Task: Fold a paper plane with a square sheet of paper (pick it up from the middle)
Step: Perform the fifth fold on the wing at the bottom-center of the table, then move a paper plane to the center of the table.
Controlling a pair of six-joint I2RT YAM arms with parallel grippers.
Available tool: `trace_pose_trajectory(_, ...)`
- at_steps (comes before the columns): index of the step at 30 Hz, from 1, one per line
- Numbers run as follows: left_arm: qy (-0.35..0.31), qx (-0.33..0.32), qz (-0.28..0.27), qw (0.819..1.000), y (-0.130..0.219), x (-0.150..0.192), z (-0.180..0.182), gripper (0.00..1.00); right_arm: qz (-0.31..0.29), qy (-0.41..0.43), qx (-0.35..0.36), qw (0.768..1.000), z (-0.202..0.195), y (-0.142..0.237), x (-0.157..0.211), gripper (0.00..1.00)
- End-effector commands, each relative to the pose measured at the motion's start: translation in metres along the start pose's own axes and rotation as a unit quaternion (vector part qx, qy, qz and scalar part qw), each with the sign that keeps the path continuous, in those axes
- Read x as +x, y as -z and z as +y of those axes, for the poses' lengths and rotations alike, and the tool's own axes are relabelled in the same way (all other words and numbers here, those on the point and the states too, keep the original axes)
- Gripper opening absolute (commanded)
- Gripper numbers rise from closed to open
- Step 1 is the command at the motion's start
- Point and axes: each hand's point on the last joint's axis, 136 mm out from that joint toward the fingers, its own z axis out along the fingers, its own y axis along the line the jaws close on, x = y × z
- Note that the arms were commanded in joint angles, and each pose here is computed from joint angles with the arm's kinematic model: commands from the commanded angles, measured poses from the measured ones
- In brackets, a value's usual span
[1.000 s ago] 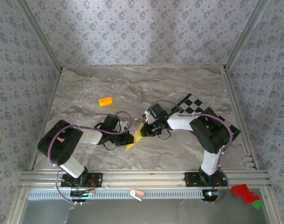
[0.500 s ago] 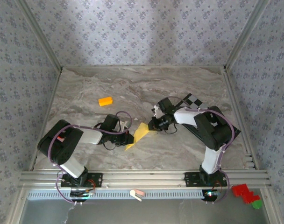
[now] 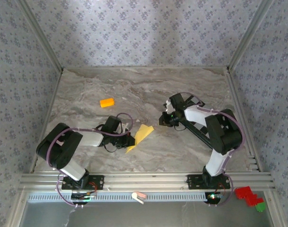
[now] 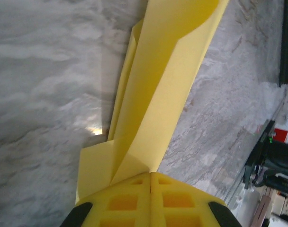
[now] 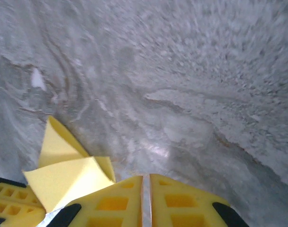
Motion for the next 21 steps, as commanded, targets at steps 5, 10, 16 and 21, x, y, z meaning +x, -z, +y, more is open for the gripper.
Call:
trace_pose_trajectory(5,0.007,-0.034,-0.079,0.996,0.039,-0.025,-0.025,0.23,-0.053,0.078,0.107,0.990,0.021,0.032,0.014,0.20)
trace_pose_trajectory(10,0.017,-0.094,-0.151,0.984,0.084,-0.039,-0.005,0.30,-0.076,0.095,0.132,0.984,0.051,0.024,0.032,0.38)
trace_pose_trajectory(16,0.063,-0.112,-0.172,0.977,0.108,-0.045,0.028,0.35,-0.089,0.099,0.139,0.981,0.094,-0.005,0.044,0.73)
trace_pose_trajectory(21,0.066,-0.111,-0.167,0.977,0.104,-0.040,0.036,0.37,-0.093,0.086,0.149,0.981,0.108,-0.029,0.049,0.92)
